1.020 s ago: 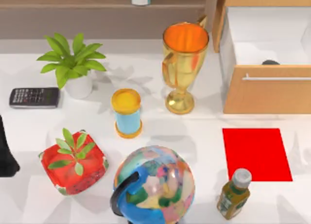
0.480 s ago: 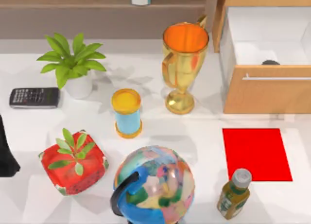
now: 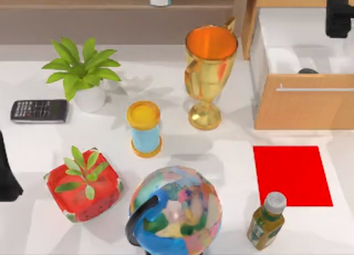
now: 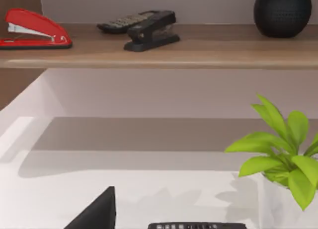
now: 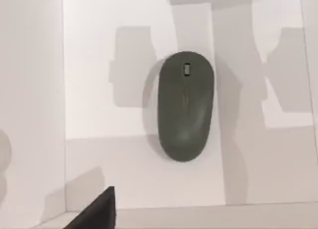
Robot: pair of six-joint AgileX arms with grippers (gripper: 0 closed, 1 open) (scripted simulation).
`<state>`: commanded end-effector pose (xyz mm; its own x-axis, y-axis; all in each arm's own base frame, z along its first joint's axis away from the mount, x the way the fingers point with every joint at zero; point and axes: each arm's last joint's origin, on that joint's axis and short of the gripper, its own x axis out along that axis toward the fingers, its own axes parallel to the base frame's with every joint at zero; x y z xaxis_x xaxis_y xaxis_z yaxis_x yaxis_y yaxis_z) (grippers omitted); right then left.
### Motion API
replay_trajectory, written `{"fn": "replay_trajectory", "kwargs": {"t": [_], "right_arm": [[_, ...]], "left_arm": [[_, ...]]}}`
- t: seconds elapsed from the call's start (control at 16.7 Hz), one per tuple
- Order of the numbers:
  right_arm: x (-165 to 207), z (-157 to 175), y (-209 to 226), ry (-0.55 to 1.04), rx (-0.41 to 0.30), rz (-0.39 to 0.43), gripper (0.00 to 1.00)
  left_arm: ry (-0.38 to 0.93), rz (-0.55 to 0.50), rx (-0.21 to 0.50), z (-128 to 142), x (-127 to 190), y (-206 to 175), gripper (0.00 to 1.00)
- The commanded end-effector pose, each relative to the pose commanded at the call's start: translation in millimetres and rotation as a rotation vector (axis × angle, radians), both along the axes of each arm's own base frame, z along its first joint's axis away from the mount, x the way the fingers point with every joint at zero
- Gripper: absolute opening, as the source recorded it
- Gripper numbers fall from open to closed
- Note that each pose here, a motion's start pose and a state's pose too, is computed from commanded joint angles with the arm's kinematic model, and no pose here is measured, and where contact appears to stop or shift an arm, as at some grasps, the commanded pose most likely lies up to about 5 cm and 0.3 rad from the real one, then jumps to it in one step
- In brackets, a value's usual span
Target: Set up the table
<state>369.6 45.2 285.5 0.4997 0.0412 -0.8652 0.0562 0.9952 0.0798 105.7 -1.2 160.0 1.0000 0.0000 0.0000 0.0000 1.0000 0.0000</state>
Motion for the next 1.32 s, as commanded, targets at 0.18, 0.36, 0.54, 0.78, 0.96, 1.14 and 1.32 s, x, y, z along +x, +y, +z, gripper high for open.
{"fn": "replay_trajectory", "kwargs": {"t": [0.18,0.36,0.54,0.78,0.96,1.14,1.32], "right_arm": [[55.9,-43.2,15.4,0.186,-0.008,-0.013,1.00],[89.6,-87.7,24.7,0.333,-0.023,-0.031,1.00],[106.5,-114.4,27.4,0.410,-0.034,-0.050,1.00],[112.2,-120.4,27.7,0.422,-0.035,-0.057,1.00],[112.2,-120.7,26.0,0.422,-0.034,-0.060,1.00],[111.8,-121.4,26.1,0.421,-0.035,-0.059,1.00],[110.7,-124.0,26.4,0.421,-0.035,-0.058,1.00]], "left_arm": [[0.000,0.000,0.000,0.0,0.0,0.0,1.00],[0.000,0.000,0.000,0.0,0.0,0.0,1.00],[0.000,0.000,0.000,0.0,0.0,0.0,1.00],[0.000,0.000,0.000,0.0,0.0,0.0,1.00],[0.000,0.000,0.000,0.0,0.0,0.0,1.00],[0.000,0.000,0.000,0.0,0.0,0.0,1.00],[0.000,0.000,0.000,0.0,0.0,0.0,1.00]]}}
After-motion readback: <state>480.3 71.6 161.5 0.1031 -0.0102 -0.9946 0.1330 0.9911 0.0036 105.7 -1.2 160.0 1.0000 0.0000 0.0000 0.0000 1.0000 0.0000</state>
